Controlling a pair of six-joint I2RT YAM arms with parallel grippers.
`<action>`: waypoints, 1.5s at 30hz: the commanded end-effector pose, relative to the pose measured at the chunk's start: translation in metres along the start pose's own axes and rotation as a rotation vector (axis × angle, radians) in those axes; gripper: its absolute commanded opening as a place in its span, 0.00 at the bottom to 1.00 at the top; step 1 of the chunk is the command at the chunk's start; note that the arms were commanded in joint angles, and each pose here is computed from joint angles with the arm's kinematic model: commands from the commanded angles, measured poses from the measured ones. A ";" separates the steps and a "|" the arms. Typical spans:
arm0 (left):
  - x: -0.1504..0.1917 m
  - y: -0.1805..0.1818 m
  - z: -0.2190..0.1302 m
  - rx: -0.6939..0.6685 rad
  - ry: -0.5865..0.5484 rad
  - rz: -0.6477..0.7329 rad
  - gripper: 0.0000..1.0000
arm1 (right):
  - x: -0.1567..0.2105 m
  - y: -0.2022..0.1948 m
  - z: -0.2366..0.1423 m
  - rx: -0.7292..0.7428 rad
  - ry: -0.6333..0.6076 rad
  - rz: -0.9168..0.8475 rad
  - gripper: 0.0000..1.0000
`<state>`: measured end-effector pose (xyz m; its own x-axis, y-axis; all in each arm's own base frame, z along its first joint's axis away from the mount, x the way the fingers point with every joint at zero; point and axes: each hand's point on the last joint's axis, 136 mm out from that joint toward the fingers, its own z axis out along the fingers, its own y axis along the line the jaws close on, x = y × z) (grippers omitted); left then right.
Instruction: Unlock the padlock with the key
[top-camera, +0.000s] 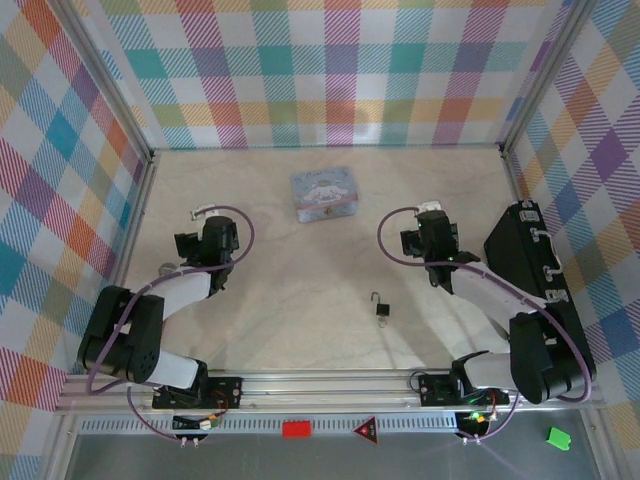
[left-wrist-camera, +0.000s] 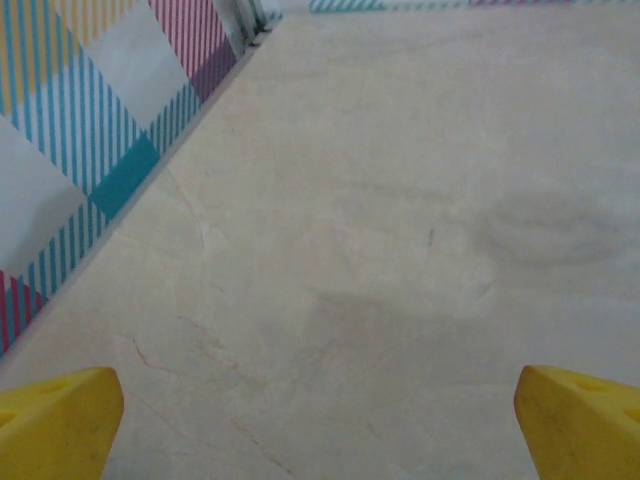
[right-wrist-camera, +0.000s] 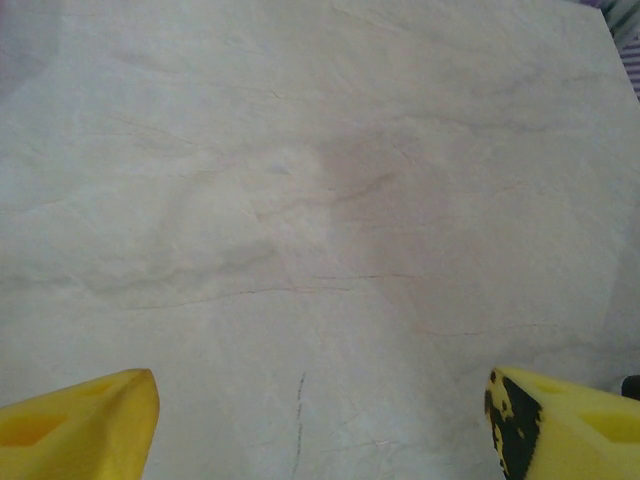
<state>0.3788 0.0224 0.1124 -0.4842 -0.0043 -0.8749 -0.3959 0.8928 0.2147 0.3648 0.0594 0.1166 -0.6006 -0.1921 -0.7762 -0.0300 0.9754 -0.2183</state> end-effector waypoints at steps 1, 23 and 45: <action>-0.012 -0.008 0.004 0.102 -0.099 -0.080 1.00 | -0.020 -0.008 0.010 0.001 -0.127 0.039 0.84; 0.016 -0.022 0.019 0.266 -0.121 -0.138 1.00 | 0.009 -0.041 0.046 -0.163 -0.281 0.266 0.86; 0.015 -0.022 0.018 0.266 -0.124 -0.137 1.00 | 0.007 -0.036 0.046 -0.167 -0.270 0.239 0.99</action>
<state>0.3942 0.0108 0.0840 -0.3528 -0.0865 -0.9317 -0.2296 0.9733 -0.0034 0.3936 0.0110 0.0836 -0.3992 0.0511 -0.9155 -0.0284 0.9973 0.0681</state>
